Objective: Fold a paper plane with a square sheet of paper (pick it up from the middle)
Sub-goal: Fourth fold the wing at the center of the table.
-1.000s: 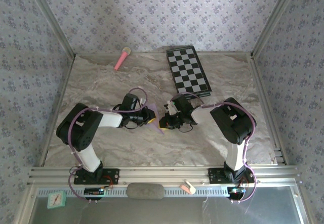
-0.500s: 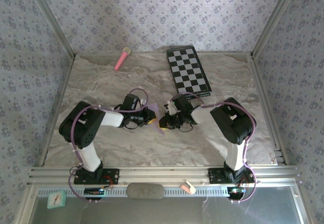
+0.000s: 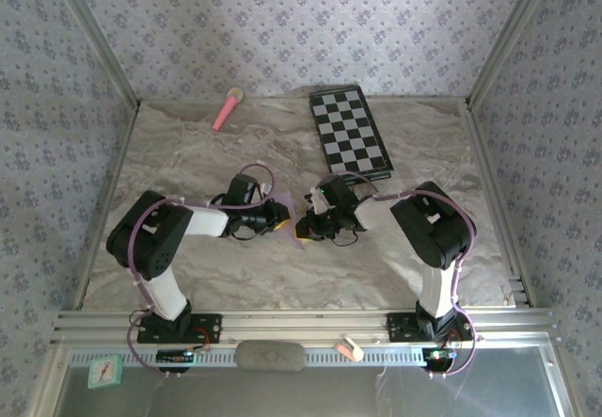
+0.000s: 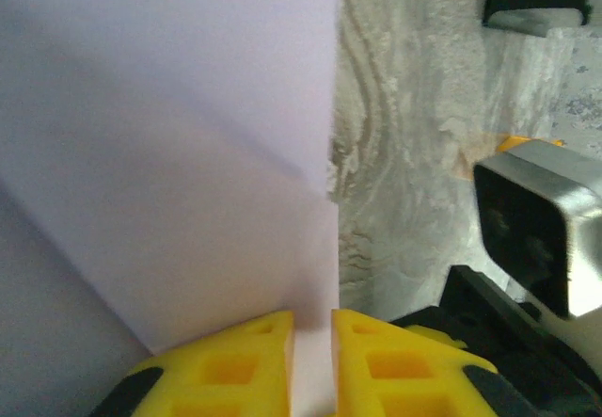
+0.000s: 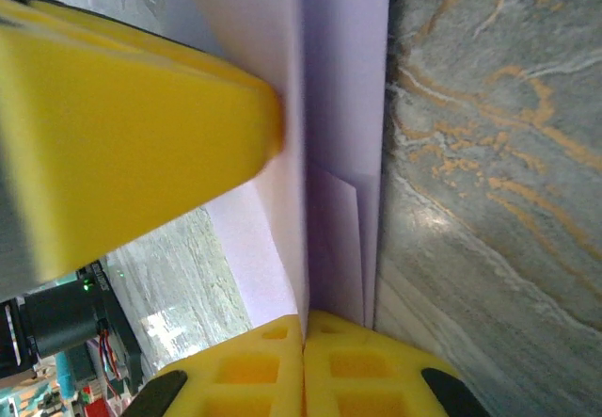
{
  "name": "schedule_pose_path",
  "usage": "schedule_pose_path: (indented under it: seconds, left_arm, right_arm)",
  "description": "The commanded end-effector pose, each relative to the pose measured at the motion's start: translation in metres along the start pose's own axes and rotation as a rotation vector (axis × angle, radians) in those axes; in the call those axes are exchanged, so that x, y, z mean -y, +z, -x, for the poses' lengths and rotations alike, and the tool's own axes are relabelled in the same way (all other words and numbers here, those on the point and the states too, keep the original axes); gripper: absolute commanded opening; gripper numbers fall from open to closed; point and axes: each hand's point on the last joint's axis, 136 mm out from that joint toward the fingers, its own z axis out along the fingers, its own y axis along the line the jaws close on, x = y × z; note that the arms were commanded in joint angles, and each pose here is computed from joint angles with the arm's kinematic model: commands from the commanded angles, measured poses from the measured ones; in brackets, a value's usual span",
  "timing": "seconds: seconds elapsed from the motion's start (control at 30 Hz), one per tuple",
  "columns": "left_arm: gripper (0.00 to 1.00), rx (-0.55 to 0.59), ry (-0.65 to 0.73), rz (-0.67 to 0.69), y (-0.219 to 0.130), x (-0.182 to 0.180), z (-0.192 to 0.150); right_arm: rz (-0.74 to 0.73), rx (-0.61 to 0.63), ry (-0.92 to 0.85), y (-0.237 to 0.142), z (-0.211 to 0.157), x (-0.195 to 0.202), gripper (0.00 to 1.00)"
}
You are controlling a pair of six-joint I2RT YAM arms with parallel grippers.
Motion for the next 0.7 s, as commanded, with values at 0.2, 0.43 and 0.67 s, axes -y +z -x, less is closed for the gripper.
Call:
schedule_pose_path:
  seconds: [0.2,0.43,0.67]
  left_arm:
    - [0.23,0.070,0.011,0.048,-0.024,-0.008,0.001]
    - [0.25,0.050,-0.021,0.097,-0.020,-0.020,-0.002]
    - [0.34,0.035,-0.026,0.197,-0.020,-0.030,-0.006]
  right_arm:
    - [-0.178,-0.070,0.054,0.005,-0.028,0.061,0.06]
    - [-0.175,-0.070,0.052,0.005,-0.028,0.061,0.06]
    - [-0.170,-0.064,0.060,0.005,-0.026,0.062,0.06]
